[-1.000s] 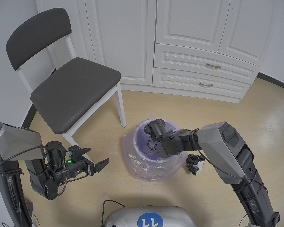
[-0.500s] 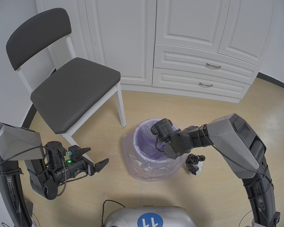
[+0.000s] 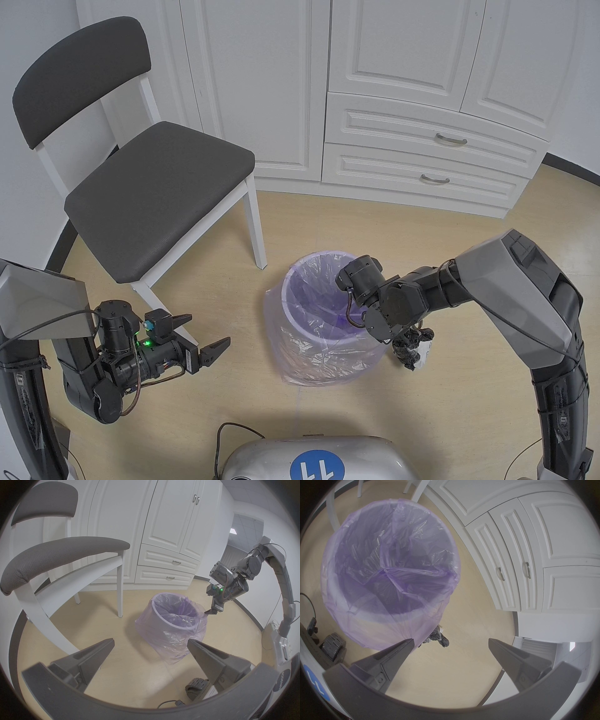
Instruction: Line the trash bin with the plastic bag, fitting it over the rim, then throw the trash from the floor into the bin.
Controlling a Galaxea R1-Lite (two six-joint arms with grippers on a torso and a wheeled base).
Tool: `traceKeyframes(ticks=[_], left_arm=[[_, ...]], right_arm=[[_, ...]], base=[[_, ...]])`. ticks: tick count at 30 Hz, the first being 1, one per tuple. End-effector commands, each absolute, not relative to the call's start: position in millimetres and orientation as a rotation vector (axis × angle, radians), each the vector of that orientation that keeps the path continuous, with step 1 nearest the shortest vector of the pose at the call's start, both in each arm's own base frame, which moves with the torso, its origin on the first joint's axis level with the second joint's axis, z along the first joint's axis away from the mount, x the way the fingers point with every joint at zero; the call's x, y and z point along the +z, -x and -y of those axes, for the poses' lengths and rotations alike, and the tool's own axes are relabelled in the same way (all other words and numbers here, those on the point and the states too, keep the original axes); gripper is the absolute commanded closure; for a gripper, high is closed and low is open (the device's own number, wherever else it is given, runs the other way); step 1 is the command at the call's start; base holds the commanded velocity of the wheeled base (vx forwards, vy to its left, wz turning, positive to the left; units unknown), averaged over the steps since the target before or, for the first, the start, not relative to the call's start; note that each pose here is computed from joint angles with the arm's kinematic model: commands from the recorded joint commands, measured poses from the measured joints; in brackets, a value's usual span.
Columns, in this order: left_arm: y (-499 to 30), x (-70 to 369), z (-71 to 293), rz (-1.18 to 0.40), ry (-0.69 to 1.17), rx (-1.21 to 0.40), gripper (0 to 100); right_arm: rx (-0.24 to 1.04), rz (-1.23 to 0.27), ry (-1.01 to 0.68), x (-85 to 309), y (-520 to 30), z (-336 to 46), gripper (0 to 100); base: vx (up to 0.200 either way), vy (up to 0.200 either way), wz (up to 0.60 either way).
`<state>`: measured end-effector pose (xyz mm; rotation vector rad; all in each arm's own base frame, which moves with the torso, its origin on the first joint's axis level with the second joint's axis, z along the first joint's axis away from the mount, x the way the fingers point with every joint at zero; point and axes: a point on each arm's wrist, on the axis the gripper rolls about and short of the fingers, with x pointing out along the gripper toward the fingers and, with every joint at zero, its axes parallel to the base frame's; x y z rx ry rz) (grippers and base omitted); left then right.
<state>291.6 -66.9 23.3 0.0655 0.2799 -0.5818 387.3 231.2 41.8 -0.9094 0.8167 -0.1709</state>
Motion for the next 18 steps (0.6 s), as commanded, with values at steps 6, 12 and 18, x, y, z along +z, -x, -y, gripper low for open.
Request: traceKeyframes(ticks=[6, 12, 18], left_arm=[[-291.2, 18.8, 68.6, -0.296, -0.065, -0.588, 0], [-290.7, 16.1, 71.4, -0.305, -0.066, -0.598, 0], [-290.1, 14.5, 72.6, -0.311, -0.066, -0.602, 0]], right_arm=[[-0.187, -0.854, 0.853, 19.1, -378.1, -231.4, 0], [-0.188, -0.853, 0.791, 6.1, -372.8, -242.0, 0], [-0.206, -0.836, 0.719, -13.4, -374.5, -250.9, 0]], base=[[0.0, 0.0, 0.0], [0.0, 0.0, 0.0], [0.0, 0.0, 0.0]])
